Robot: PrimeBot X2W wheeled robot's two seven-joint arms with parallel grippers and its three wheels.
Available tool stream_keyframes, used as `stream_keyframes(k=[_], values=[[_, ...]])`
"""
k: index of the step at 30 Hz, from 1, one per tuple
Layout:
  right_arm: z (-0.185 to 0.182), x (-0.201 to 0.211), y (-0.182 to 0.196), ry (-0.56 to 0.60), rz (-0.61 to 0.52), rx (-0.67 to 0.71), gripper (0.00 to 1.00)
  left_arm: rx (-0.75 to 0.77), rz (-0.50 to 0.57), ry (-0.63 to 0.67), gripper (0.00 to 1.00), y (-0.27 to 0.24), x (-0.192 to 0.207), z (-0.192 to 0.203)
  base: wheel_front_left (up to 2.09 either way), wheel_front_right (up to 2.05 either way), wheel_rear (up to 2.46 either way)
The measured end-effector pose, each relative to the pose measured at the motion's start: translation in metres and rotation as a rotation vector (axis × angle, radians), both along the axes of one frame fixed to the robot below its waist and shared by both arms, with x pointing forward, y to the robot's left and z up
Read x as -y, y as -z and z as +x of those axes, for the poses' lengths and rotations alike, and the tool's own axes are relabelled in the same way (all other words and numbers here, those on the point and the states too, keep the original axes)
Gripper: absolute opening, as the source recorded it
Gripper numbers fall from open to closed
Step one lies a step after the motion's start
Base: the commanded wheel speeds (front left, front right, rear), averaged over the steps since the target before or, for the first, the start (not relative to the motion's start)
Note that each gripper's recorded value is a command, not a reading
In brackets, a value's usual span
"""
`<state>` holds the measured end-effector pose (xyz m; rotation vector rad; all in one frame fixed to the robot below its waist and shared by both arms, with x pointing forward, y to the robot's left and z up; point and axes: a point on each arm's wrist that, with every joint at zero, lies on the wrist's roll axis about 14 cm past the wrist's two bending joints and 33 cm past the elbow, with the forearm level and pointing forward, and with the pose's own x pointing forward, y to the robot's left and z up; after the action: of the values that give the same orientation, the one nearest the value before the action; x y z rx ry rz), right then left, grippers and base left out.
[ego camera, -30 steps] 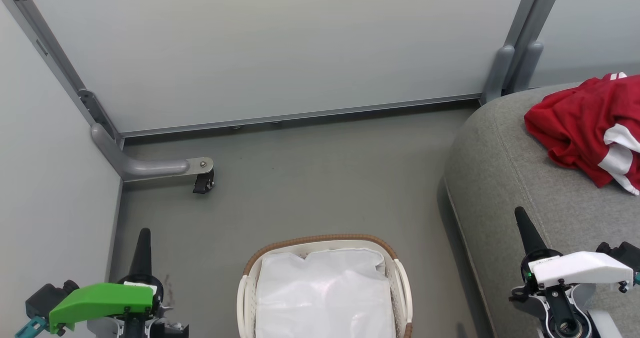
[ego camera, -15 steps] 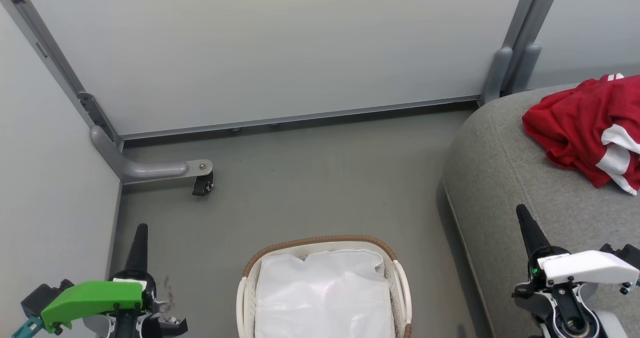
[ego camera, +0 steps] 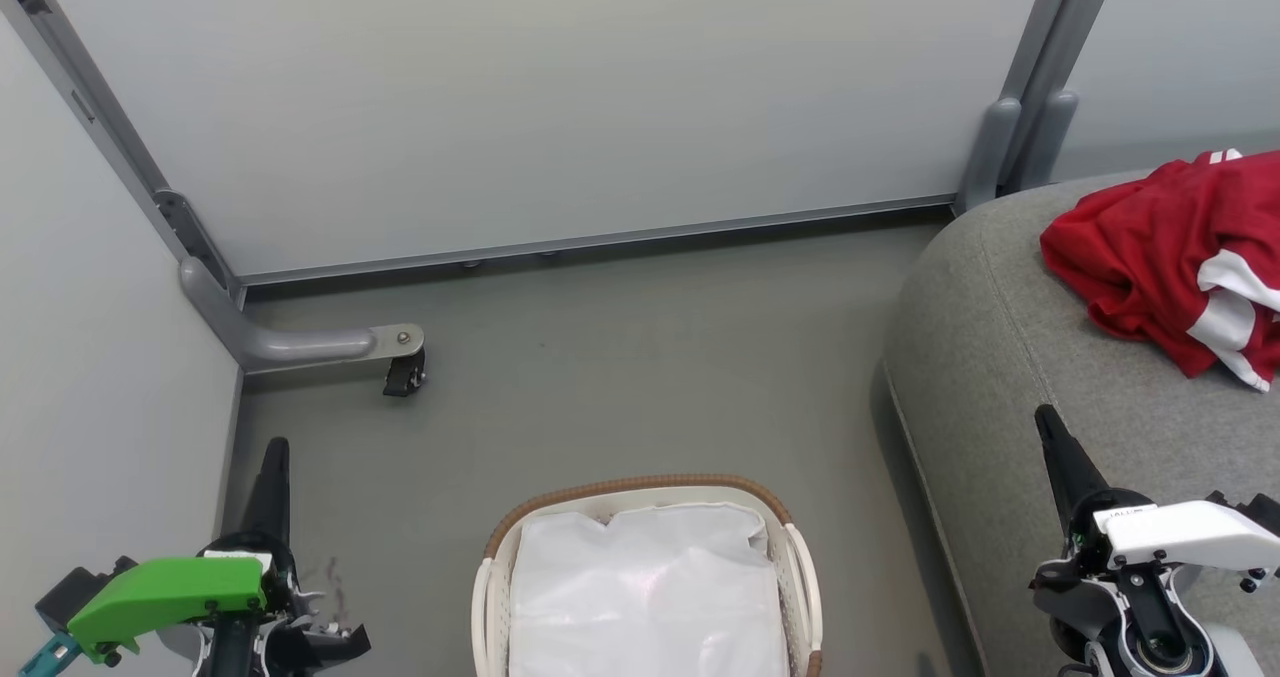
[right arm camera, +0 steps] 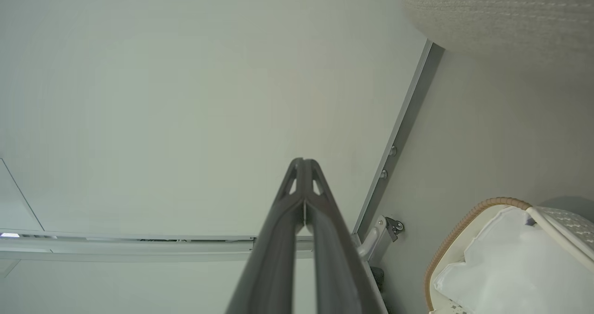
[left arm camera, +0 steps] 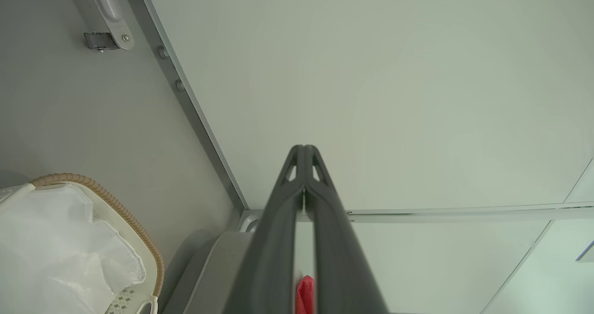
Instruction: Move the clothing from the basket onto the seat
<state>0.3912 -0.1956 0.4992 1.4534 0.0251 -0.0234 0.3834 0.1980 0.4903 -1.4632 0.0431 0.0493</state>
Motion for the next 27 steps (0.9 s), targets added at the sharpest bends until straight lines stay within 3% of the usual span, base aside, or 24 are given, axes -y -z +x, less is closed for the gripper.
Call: stream_keyframes(k=[19, 27], values=[[-0.001, 0.003, -0.009, -0.002, 0.123, 0.032, 0.00, 0.046, -0.112, 0.006, 0.00, -0.013, -0.001, 0.004, 0.00, 0.00, 0.00], [-0.001, 0.003, -0.009, -0.001, 0.123, 0.032, 0.00, 0.048, -0.114, 0.005, 0.00, -0.014, -0.001, 0.004, 0.00, 0.00, 0.00]])
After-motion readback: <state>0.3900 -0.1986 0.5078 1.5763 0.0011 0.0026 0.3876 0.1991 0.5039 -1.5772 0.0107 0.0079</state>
